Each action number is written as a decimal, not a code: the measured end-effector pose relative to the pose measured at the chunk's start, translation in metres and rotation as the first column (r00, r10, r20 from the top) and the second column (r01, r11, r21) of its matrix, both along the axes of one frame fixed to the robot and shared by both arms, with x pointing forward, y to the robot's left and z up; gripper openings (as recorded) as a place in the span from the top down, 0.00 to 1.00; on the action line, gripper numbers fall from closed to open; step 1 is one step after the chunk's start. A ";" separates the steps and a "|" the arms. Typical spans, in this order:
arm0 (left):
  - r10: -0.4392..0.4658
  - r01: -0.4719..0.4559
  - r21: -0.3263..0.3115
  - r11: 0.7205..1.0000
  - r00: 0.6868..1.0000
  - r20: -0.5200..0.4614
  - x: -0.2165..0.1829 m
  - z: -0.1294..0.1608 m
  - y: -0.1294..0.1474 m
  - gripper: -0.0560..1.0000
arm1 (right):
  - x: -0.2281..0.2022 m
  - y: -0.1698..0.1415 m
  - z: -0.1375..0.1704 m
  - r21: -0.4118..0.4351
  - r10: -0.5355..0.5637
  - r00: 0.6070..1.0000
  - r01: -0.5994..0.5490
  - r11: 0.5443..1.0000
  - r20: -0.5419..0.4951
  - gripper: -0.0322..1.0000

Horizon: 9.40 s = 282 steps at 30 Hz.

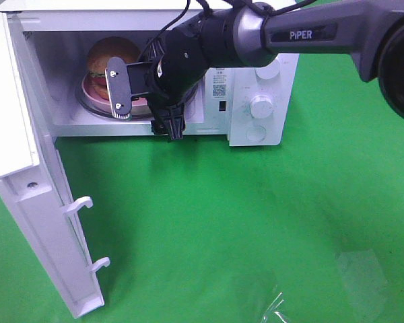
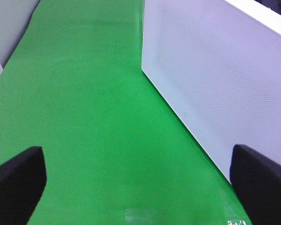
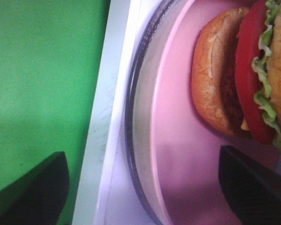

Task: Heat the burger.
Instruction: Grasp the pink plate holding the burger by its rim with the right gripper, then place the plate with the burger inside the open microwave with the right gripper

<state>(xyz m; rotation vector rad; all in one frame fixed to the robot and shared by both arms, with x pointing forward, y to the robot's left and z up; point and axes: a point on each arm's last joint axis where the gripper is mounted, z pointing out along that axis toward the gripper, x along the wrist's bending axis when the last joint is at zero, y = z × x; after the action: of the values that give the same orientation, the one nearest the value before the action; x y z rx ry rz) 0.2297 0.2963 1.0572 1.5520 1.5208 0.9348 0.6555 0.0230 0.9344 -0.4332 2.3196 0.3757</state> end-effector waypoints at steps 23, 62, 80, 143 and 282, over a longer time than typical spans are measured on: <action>0.000 0.000 0.000 1.000 1.000 0.000 0.000 0.000 0.000 0.01 | 0.017 0.009 -0.017 0.021 -0.009 1.000 0.009 1.000 0.016 0.19; 0.002 -0.002 0.003 1.000 1.000 0.000 0.000 0.000 0.000 0.01 | 0.016 0.016 -0.030 0.035 -0.039 0.998 0.041 0.999 -0.050 0.86; 0.002 -0.002 0.003 1.000 1.000 0.000 0.000 0.000 0.000 0.01 | 0.000 0.002 -0.014 -0.062 0.036 0.999 -0.038 0.997 -0.040 0.86; 0.002 -0.002 0.003 1.000 1.000 0.000 0.000 0.000 0.000 0.01 | -0.130 -0.070 0.021 -0.050 0.181 0.983 -0.181 0.982 -0.004 0.86; 0.002 -0.002 0.003 1.000 1.000 0.000 0.000 0.000 0.000 0.01 | -0.220 -0.226 -0.012 0.008 -0.986 0.087 0.996 0.087 -0.142 0.86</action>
<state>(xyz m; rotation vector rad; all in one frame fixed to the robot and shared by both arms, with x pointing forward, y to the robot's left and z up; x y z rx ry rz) 0.2297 0.2966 1.0572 1.5530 1.5221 0.9390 0.4359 -0.2032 0.9223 1.3335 2.0598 -0.2231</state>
